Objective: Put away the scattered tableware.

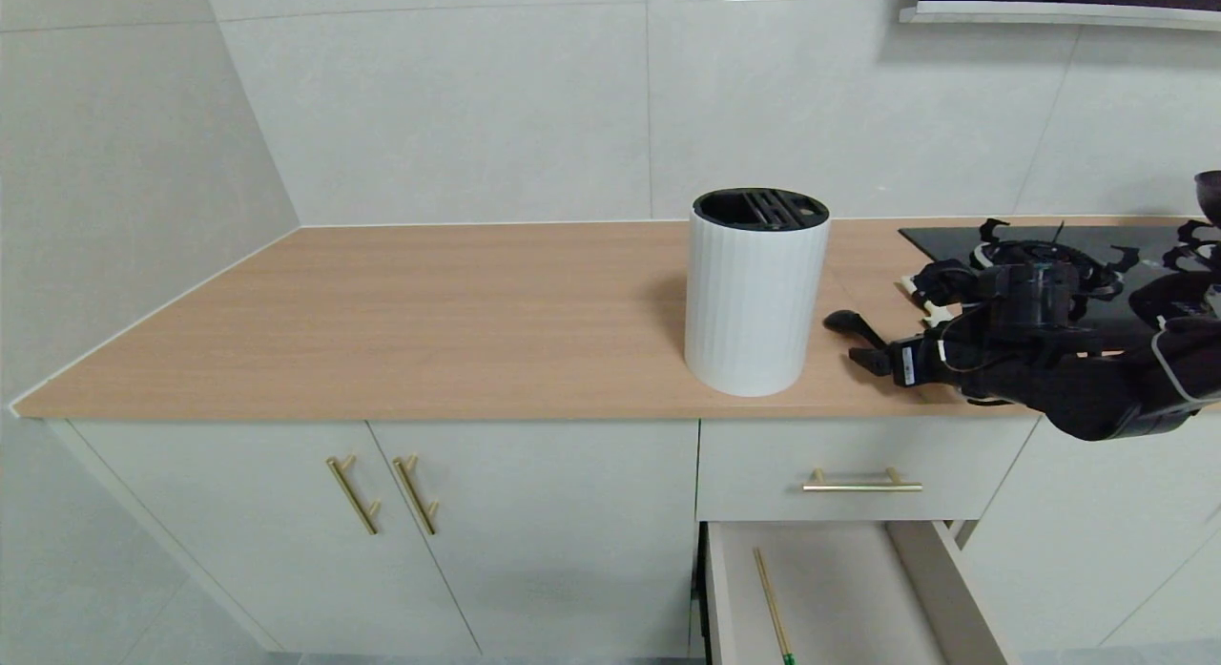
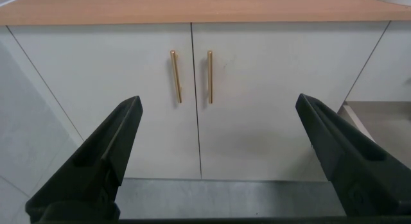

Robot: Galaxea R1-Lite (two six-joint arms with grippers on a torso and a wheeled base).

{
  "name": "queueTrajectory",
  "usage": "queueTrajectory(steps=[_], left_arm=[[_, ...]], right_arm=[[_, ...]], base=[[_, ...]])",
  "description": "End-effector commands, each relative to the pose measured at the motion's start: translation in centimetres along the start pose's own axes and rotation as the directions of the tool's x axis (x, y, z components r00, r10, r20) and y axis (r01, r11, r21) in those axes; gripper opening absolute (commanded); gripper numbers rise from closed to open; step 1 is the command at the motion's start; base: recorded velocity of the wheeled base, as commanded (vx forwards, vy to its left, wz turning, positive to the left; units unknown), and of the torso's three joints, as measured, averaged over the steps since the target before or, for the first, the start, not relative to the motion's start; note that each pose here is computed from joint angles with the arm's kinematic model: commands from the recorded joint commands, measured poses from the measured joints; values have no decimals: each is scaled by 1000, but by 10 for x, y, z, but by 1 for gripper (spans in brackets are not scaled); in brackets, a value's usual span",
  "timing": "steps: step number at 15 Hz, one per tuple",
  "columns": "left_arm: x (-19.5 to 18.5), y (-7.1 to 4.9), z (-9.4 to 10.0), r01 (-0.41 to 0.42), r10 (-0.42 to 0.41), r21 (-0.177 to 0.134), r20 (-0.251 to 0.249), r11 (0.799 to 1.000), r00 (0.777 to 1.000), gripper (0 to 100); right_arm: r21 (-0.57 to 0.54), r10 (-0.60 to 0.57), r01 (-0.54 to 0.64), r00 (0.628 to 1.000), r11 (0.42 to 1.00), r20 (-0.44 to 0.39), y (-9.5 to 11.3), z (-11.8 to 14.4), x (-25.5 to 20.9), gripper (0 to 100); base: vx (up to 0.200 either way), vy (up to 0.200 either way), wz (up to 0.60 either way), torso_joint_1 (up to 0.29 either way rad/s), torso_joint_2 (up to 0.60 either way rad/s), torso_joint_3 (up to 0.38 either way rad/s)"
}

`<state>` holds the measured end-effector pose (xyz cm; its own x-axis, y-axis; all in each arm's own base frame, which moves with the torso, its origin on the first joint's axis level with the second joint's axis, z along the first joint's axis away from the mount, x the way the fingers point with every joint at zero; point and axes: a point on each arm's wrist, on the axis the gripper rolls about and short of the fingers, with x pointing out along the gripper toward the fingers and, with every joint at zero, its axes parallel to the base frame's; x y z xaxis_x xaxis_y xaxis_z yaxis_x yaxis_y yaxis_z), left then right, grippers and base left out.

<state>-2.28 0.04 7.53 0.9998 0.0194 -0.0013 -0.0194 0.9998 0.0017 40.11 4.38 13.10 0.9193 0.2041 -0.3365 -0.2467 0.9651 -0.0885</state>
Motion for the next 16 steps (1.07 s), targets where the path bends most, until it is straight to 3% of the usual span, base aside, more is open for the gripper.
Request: queueTrajectory(steps=[1,7,8,16], left_arm=[[0,0,0,-1,1,0,0,1000,1000,100],[0,0,0,-1,1,0,0,1000,1000,100],[0,0,0,-1,1,0,0,1000,1000,100],[0,0,0,-1,1,0,0,1000,1000,100]], right_arm=[[1,1,-1,1000,1000,-9,0,-3,3,100],[1,0,0,1000,1000,-12,0,-4,5,100],[1,0,0,1000,1000,-11,0,-5,6,0],[5,-1,1,1000,1000,-3,0,-1,3,0]], base=[[0,0,0,0,0,0],[0,0,0,0,0,0],[0,0,0,0,0,0],[0,0,0,0,0,0]])
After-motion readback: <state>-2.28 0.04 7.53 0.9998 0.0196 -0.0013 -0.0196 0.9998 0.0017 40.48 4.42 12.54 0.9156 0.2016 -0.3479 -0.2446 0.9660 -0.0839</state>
